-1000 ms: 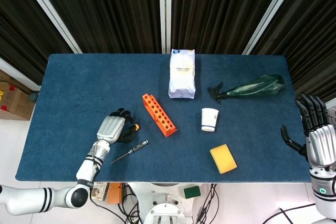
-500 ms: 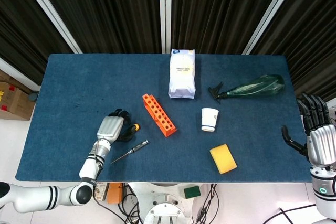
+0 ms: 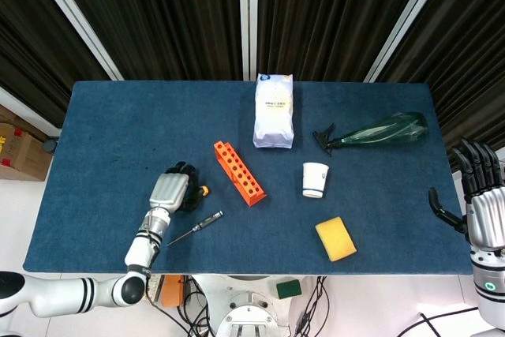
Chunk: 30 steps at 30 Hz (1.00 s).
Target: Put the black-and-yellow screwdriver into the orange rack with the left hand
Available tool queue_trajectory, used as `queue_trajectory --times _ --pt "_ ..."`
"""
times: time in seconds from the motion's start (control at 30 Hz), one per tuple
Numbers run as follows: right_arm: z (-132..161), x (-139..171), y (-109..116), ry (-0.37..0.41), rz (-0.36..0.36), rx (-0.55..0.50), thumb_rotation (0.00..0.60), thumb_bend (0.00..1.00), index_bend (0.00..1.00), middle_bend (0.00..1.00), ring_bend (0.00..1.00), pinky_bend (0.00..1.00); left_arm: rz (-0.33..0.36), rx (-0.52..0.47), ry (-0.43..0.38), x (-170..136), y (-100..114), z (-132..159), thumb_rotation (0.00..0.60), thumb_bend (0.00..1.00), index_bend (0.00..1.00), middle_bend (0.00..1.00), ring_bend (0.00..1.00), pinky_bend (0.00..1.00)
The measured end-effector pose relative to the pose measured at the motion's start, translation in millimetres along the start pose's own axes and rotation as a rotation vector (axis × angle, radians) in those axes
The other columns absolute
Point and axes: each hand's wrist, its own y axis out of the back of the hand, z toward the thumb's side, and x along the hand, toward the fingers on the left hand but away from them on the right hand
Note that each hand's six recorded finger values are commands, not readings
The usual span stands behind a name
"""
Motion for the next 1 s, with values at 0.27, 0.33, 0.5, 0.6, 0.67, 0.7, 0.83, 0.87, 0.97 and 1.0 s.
queue_trajectory --times 0.27,0.33,0.5,0.6,0.67,0.7,0.83,0.87,0.97,1.0 --pt "-1.5 0.1 -0.8 -0.002 0.001 -0.001 0.600 0.44 0.00 0.00 0.00 0.00 -0.001 -0.024 -0.017 -6.9 4.3 3.1 0.583 0.25 0.54 0.21 0.08 0.21" --pt "-1.8 0.1 -0.2 -0.003 0.001 0.001 0.600 0.44 0.00 0.00 0.00 0.00 0.001 -0.035 -0.025 -11.5 8.3 4.7 0.595 0.25 0.55 0.21 0.08 0.21" --pt "-1.5 0.4 -1.6 -0.004 0.007 -0.001 0.600 0.44 0.00 0.00 0.00 0.00 -0.011 -0.078 -0.040 -26.6 21.4 5.5 0.600 0.25 0.57 0.23 0.08 0.22" --pt "0.1 0.3 -3.3 0.000 0.010 -0.004 0.600 0.44 0.00 0.00 0.00 0.00 -0.024 -0.115 -0.042 -36.1 32.2 3.6 0.600 0.26 0.58 0.24 0.09 0.22" --pt "1.5 0.3 -4.0 0.003 0.011 -0.007 0.600 0.44 0.00 0.00 0.00 0.00 -0.030 -0.132 -0.041 -41.3 39.4 1.3 0.600 0.26 0.59 0.24 0.09 0.22" --pt "2.0 0.4 -4.1 0.004 0.011 -0.007 0.600 0.44 0.00 0.00 0.00 0.00 -0.033 -0.141 -0.041 -44.5 44.1 -0.1 0.600 0.26 0.59 0.24 0.09 0.22" --pt "3.4 0.5 -3.6 0.004 0.009 -0.008 0.600 0.44 0.00 0.00 0.00 0.00 -0.041 -0.170 -0.040 -53.7 57.1 -3.9 0.600 0.27 0.60 0.26 0.09 0.22" --pt "3.8 0.6 -3.4 0.004 0.009 -0.008 0.600 0.44 0.00 0.00 0.00 0.00 -0.042 -0.182 -0.039 -55.9 60.4 -5.3 0.600 0.27 0.60 0.27 0.10 0.22" --pt "5.3 0.9 -2.7 0.007 0.008 -0.007 0.600 0.44 0.00 0.00 0.00 0.00 -0.044 -0.214 -0.037 -60.6 66.5 -8.1 0.600 0.28 0.60 0.31 0.10 0.22" --pt "5.8 0.9 -2.4 0.008 0.007 -0.006 0.600 0.44 0.00 0.00 0.00 0.00 -0.046 -0.230 -0.040 -62.7 68.3 -8.4 0.600 0.28 0.60 0.31 0.10 0.22"
